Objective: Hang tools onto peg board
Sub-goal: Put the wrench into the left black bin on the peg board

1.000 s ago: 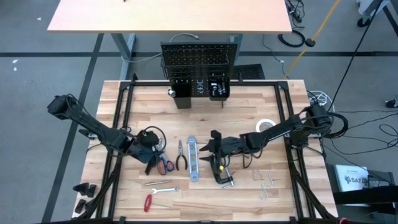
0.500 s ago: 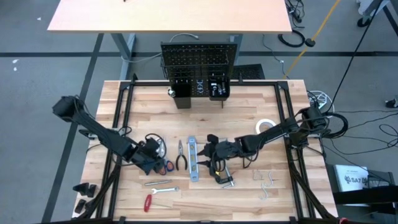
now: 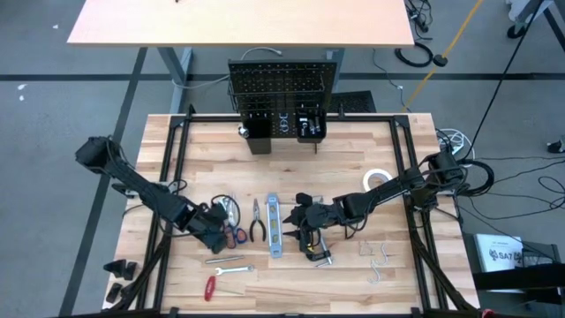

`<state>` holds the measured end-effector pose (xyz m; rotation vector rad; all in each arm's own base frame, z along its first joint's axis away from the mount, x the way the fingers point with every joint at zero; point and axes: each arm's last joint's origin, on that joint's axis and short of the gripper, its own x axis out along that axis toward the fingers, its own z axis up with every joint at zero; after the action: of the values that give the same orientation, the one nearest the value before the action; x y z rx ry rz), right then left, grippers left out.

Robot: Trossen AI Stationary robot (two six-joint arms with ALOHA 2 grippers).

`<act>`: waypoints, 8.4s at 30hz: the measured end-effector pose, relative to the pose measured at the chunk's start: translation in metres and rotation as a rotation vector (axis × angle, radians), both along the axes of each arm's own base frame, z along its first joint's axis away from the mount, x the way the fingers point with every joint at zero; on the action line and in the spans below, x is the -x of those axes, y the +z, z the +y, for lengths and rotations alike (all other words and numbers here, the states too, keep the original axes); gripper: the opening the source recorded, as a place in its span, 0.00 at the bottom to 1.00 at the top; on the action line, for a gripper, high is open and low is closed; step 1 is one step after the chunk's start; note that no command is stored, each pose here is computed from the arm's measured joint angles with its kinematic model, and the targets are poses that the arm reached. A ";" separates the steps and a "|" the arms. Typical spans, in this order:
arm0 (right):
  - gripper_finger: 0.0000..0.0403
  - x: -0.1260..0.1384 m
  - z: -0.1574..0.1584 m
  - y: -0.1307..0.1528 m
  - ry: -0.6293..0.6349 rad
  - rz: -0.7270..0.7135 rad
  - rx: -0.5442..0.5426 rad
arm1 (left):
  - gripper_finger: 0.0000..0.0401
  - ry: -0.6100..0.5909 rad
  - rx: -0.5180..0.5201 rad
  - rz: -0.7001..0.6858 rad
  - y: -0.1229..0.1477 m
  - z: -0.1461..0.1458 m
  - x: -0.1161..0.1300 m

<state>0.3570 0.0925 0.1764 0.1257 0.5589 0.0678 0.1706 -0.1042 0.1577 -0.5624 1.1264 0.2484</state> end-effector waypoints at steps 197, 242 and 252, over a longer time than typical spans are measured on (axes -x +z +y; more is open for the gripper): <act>0.43 0.020 0.052 -0.003 0.289 0.041 0.000 | 0.37 -0.973 -0.337 -0.356 -0.053 -0.082 -0.114; 0.43 0.015 0.080 -0.058 0.057 0.103 -0.089 | 0.00 -0.525 -0.211 -0.380 -0.049 -0.051 -0.139; 0.43 0.022 0.098 -0.056 0.002 0.096 0.011 | 0.00 -0.429 -0.132 -0.366 -0.049 -0.052 -0.139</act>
<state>0.3351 0.1909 0.1205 0.1178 0.6555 0.0611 0.3095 -0.1564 0.1090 -0.2257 0.8411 -0.1475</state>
